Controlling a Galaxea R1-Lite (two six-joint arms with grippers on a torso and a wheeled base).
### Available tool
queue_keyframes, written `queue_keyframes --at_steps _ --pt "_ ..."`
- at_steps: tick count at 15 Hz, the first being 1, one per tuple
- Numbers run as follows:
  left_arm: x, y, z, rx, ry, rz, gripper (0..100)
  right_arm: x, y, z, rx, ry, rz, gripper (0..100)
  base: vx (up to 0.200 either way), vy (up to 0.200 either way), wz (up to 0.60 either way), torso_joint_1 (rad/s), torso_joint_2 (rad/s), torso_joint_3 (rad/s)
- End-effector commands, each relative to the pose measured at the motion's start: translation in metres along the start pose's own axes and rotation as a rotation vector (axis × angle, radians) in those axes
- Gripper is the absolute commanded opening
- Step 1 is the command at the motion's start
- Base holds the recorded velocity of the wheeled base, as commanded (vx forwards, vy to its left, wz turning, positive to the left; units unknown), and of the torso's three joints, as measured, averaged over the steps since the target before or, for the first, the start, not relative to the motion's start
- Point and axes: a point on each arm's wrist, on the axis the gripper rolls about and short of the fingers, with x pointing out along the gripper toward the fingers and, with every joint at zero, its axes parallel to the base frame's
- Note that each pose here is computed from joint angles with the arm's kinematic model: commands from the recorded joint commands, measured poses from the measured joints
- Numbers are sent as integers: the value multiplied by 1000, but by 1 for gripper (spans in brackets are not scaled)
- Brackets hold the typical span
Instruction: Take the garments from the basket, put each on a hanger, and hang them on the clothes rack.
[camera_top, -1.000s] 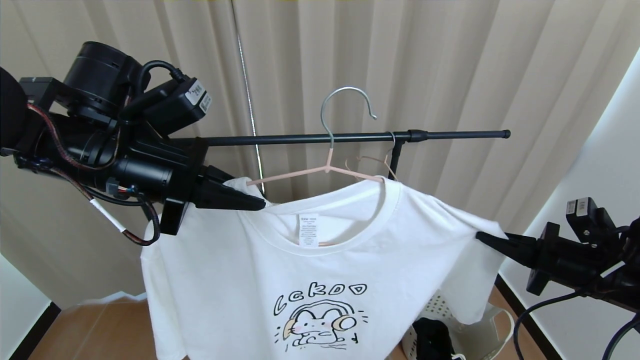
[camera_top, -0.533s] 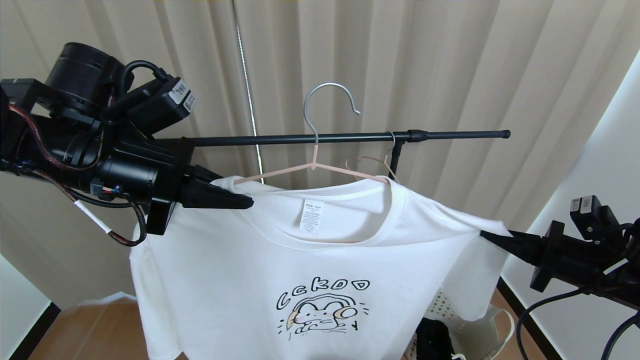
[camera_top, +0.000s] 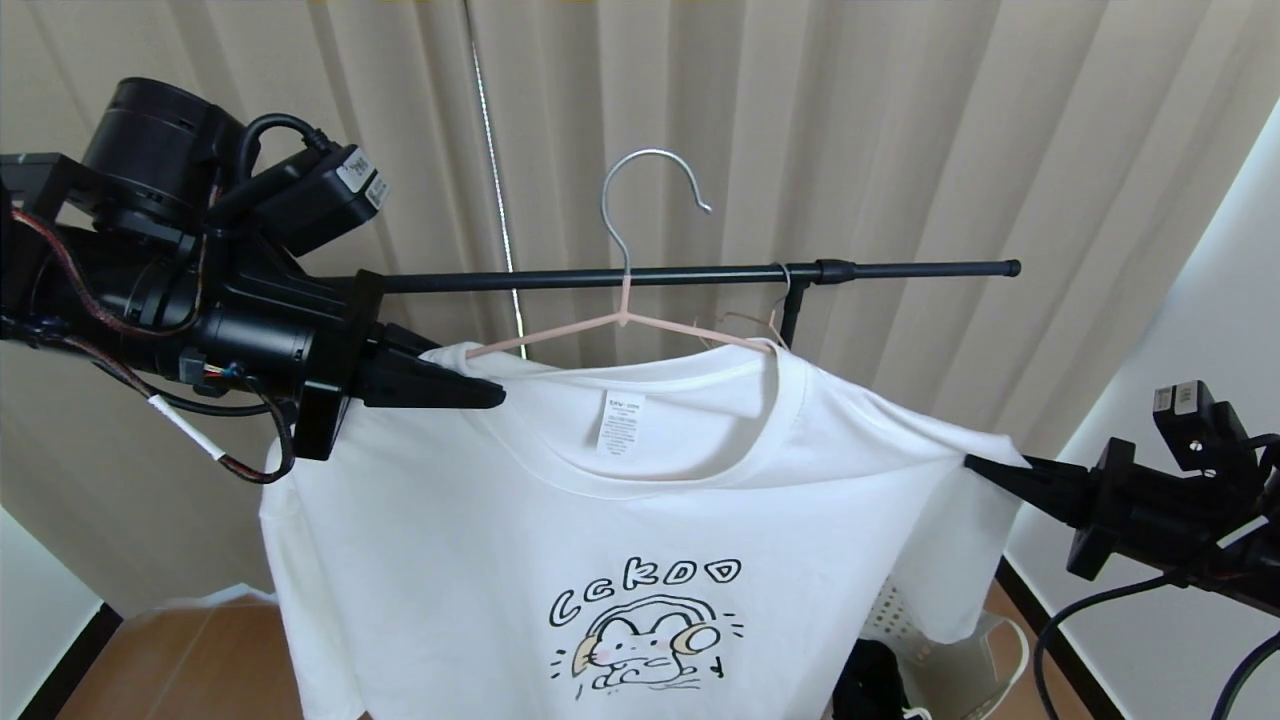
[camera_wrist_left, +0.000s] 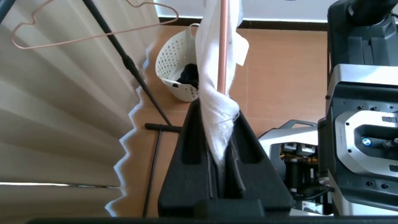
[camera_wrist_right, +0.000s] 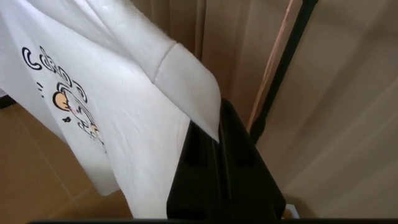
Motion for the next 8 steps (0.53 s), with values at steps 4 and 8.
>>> queue_keyframes --at_steps 4,8 --pt "-7 2 -5 -15 5 25 0 -1 -2 2 -5 -6 -9 0 0 0 0 0 0 0" --pt "-13 2 -7 -23 6 44 0 -2 -3 2 -6 -7 -13 0 0 0 0 0 0 0"
